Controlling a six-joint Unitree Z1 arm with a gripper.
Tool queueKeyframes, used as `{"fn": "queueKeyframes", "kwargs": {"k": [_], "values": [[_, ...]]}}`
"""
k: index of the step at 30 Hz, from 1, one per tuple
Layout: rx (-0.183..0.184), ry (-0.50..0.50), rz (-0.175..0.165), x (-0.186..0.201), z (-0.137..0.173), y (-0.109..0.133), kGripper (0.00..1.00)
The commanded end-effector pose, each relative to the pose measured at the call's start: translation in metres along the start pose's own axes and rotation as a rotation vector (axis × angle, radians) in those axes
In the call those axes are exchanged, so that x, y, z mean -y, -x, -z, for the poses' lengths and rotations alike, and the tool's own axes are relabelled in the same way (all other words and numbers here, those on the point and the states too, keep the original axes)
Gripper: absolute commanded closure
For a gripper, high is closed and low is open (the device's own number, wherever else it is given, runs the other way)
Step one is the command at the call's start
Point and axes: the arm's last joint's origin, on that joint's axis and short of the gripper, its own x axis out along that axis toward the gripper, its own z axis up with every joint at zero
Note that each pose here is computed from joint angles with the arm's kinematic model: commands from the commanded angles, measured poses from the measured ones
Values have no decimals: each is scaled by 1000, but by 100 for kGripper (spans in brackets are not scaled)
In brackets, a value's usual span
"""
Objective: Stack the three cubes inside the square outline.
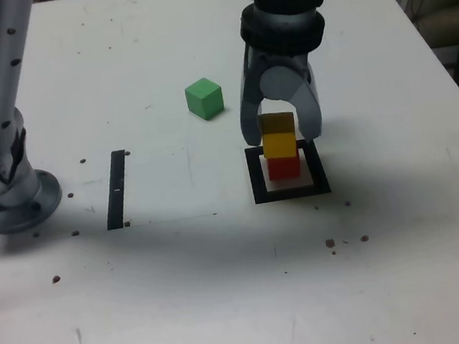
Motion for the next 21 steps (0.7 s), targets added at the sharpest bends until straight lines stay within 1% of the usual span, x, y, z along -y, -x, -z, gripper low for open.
{"fn": "queueKeyframes", "kwargs": {"k": [1, 4, 7, 12, 16, 19, 21], "values": [[5, 1, 1, -1, 1, 1, 2], [14, 2, -1, -1, 3, 4, 1], [31, 2, -10, -1, 7, 10, 1], [64, 15, -35, -5, 20, 24, 1], [79, 29, -55, -13, 34, 33, 1], [68, 40, -59, -21, 44, 37, 1], [45, 55, -52, -31, 53, 37, 1]]}}
